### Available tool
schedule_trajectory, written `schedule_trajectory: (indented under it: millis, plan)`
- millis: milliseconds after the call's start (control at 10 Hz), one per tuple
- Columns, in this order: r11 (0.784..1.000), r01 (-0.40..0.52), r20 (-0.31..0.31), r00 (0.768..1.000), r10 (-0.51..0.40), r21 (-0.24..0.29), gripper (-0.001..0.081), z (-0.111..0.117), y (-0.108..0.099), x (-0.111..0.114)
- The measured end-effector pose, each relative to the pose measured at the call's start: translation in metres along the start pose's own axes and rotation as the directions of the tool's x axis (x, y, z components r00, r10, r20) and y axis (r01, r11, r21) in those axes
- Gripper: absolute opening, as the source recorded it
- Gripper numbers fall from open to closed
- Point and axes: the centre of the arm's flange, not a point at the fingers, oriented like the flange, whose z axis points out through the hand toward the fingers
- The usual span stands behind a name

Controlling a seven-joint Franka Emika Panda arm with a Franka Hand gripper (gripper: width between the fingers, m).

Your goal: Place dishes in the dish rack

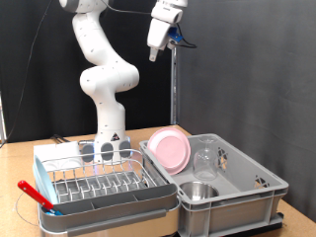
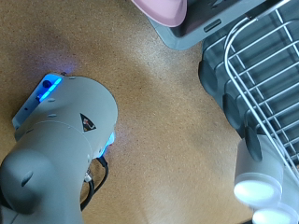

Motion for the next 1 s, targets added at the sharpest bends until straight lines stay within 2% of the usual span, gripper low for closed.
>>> schedule_trajectory:
  millis: [100,200,400,500,600,700,800,900,1000]
  plan:
    - [0.994,0.107,0.003,0.994,-0.108,0.030,0.0811,0.001,0.000,0.000]
    - [0.973,0.225,-0.014,0.974,-0.225,0.052,0.0811,0.003,0.001,0.003]
    - [0.905,0.426,-0.068,0.903,-0.424,0.009,0.0811,0.011,-0.004,0.003]
    - [0.919,0.395,-0.064,0.917,-0.393,0.021,0.0811,0.011,-0.003,0.003]
    - [0.896,0.440,-0.091,0.896,-0.434,0.062,0.0811,0.010,-0.005,0.004]
    - [0.845,0.521,-0.129,0.852,-0.507,0.122,0.0811,0.009,-0.006,0.005]
    - [0.779,0.602,-0.165,0.798,-0.580,0.176,0.0811,0.009,-0.010,0.005]
    - [0.704,0.686,-0.220,0.727,-0.651,0.185,0.0811,0.005,-0.018,0.007]
    - [0.631,0.759,-0.263,0.649,-0.714,0.161,0.0811,0.002,-0.028,0.008]
